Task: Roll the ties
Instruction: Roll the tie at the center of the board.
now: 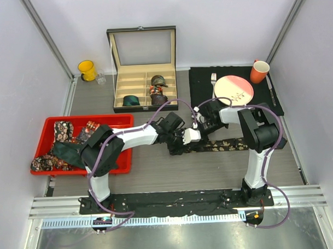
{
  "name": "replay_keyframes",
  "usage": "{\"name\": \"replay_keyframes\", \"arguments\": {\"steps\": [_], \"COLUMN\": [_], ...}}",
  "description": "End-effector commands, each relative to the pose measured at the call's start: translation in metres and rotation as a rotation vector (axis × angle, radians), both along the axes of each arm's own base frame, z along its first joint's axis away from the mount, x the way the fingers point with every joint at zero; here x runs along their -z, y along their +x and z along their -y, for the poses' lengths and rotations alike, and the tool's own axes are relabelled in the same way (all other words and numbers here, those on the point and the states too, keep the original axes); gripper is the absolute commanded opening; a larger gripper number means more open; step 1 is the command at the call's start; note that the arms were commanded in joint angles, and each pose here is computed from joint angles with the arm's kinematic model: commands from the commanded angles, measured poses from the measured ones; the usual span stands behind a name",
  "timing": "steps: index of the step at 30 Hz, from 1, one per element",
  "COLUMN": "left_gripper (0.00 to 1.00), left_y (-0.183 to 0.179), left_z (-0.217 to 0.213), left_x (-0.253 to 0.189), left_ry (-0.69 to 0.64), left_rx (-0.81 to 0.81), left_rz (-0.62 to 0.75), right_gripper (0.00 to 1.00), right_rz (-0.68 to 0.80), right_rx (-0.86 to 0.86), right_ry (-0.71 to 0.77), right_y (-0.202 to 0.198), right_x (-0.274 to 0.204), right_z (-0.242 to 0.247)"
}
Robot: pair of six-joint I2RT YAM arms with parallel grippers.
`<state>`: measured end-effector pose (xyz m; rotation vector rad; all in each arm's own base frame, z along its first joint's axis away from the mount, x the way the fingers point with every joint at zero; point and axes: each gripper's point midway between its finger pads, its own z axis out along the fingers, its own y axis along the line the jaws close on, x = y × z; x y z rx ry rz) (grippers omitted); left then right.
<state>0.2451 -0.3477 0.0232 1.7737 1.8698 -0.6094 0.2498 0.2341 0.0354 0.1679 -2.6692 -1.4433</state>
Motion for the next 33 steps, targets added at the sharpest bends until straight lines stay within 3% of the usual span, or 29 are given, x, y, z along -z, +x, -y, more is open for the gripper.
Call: {"name": "replay_keyframes", "arguments": {"steps": [1, 12, 20, 30, 33], "left_gripper": [0.57, 0.69, 0.70, 0.49, 0.27], "left_y": [-0.008, 0.005, 0.010, -0.001, -0.006], "left_z": [-0.007, 0.043, 0.057, 0.032, 0.017], "left_x": [0.005, -0.038, -0.031, 0.012, 0.022], "left_ry": [0.007, -0.325, -0.351, -0.138, -0.083], "left_rx": [0.001, 0.013, 0.053, 0.070, 0.067], "left_rz": [-0.067, -0.033, 0.027, -0.005, -0.018], "right_gripper": [0.01, 0.01, 0.01, 0.01, 0.05], "right_rz": [0.040, 0.081, 0.063, 0.076, 0.082], "right_rx": [-0.010, -0.009, -0.001, 0.015, -0.002], "right_ry": [-0.169, -0.238, -0.230, -0.159, -0.126], "right_y": [-0.004, 0.000, 0.000, 0.005, 0.005], "right_x": [0.045, 0.060, 0.064, 0.044, 0.025], "right_z": [0.035, 0.053, 0.051, 0.041, 0.039]}}
